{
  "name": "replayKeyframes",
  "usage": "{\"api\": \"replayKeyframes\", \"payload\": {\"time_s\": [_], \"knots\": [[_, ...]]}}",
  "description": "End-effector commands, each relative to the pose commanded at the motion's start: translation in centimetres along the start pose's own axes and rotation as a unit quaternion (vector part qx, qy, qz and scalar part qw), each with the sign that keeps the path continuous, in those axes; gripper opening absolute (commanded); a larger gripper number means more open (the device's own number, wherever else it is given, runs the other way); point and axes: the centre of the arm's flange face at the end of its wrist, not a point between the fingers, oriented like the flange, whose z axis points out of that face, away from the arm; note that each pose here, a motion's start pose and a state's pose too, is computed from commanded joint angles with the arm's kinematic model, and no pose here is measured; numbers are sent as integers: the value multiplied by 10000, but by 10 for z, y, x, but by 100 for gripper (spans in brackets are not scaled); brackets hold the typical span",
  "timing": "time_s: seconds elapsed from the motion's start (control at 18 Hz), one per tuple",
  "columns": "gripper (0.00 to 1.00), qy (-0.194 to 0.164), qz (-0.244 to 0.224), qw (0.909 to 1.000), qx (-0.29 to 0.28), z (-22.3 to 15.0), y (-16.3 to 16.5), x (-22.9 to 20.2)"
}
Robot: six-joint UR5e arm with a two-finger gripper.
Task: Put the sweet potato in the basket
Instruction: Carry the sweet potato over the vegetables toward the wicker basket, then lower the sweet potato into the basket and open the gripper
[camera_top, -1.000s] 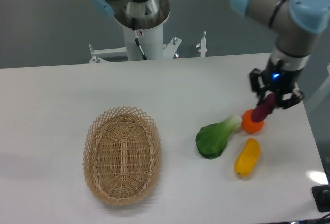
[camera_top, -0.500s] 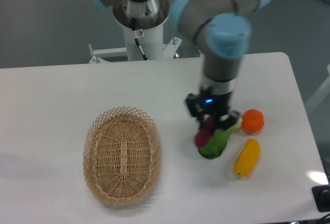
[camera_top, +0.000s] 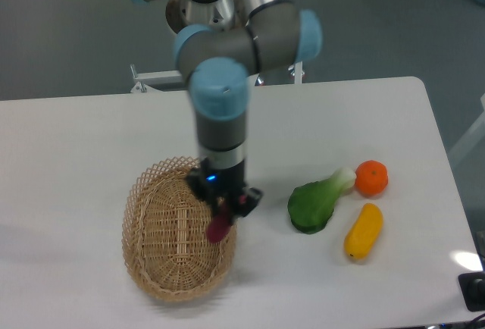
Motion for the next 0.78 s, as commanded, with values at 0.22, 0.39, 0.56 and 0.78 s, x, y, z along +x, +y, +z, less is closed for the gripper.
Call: {"api": "replayKeyframes", "payload": {"time_s": [0.22,0.39,0.56,0.78], "knots": [[22,-46,200,9992,-338,32,-8,19],[22,15,253,9987,-446,45,-5,28],[22,37,269,9982,-525,59,-2,30],[22,42,293,9979,-579,65,-1,32]]}}
